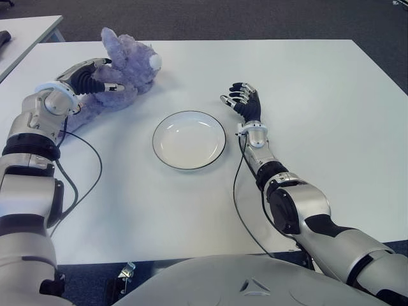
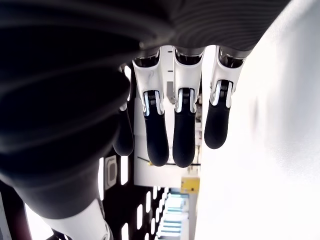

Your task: Put the doll into the plate.

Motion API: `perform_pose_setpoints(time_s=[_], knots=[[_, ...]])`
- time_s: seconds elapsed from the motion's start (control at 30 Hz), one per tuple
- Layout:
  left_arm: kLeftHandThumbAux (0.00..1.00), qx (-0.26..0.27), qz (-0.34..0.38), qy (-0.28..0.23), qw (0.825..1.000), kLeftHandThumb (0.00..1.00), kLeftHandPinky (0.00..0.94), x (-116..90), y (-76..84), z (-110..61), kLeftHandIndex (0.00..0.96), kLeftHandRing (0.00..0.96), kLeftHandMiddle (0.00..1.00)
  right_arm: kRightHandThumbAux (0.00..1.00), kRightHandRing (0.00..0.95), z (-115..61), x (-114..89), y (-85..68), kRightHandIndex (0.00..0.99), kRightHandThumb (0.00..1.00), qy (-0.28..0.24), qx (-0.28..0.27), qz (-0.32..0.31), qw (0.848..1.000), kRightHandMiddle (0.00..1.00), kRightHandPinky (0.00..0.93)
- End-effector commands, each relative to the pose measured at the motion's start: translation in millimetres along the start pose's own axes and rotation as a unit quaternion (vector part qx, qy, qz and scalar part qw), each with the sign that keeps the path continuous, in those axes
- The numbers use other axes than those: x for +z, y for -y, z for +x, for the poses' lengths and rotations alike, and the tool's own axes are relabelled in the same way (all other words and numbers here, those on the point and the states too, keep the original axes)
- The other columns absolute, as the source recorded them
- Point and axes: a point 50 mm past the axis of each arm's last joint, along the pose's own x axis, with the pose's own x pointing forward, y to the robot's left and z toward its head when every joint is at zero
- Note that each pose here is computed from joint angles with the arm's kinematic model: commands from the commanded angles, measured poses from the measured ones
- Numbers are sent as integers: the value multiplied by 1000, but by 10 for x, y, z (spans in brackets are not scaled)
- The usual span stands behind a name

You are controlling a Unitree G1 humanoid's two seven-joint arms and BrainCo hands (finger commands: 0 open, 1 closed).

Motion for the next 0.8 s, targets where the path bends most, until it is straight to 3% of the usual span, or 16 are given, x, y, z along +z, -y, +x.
perform_pose_setpoints(time_s=[0.03,0.67,0.8], knots=[[432,-20,10,8,1000,109,81,107,105,89,0,79,70,862,360,-744,-920,12,317,101,-202,1,-21,979,362,311],[469,-47,-27,35,998,102,54,292,260,183,0,58,53,854,358,-746,-925,0,331,107,-208,-1,-25,978,365,315],[468,-54,-36,31,997,103,53,275,363,183,0,64,58,853,356,-748,-925,4,329,108,-206,-4,-23,978,363,326]])
